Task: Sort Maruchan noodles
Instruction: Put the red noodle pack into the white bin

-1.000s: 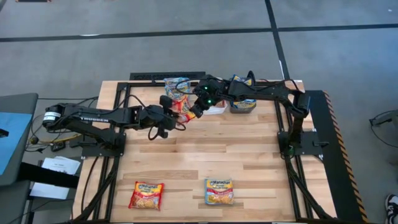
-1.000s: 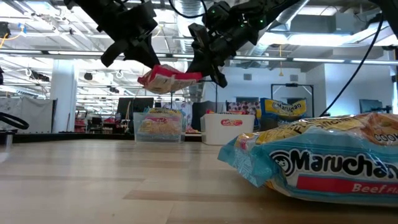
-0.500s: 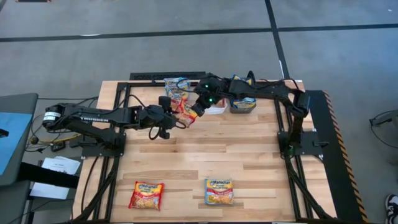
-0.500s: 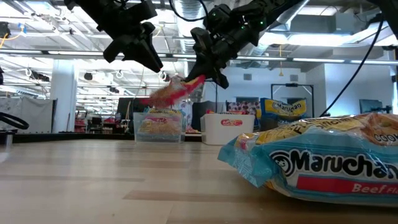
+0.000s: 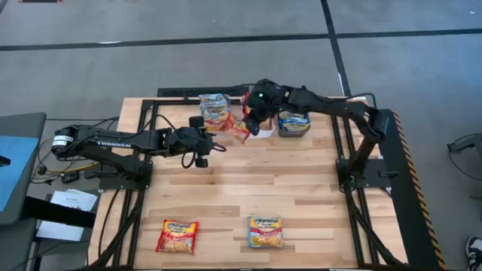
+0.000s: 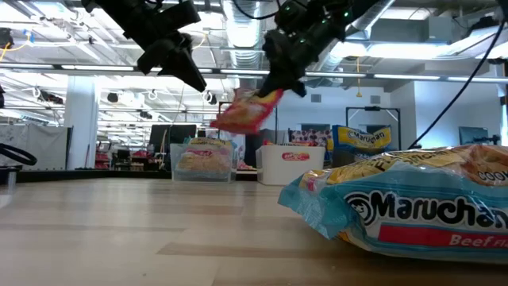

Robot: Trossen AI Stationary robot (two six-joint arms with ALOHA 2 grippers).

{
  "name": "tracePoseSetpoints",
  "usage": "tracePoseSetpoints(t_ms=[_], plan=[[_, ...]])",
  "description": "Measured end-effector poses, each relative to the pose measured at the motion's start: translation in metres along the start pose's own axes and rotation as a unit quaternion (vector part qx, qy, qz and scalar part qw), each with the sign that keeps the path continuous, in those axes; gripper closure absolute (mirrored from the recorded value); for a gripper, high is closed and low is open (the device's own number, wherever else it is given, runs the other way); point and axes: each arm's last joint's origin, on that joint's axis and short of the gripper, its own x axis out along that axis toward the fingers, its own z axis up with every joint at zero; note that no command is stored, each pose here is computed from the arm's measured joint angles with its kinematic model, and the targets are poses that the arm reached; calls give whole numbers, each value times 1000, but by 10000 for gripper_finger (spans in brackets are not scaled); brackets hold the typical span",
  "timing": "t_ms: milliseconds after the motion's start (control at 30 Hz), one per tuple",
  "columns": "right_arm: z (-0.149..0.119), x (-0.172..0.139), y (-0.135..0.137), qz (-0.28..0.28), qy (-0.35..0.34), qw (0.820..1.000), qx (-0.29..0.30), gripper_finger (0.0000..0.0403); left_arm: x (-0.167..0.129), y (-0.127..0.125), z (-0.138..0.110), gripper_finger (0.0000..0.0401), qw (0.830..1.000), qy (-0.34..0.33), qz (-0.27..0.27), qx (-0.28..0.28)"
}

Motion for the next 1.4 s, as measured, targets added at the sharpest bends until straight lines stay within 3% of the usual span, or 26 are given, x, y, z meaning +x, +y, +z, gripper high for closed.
tracePoseSetpoints(t_ms=[333,667,1167,1400], plan=[[0,-43,-19,-129,24,980,-150,398,0,0,0,273,997,-1,2,-75],[-9,-35,-40,-149,106,937,-299,398,0,1,2,273,995,-10,5,-95],[-20,-38,-45,-173,178,919,-306,398,3,7,-1,273,995,-3,16,-102],[-21,-33,-40,-171,178,919,-307,398,3,8,-2,273,994,-2,18,-103]])
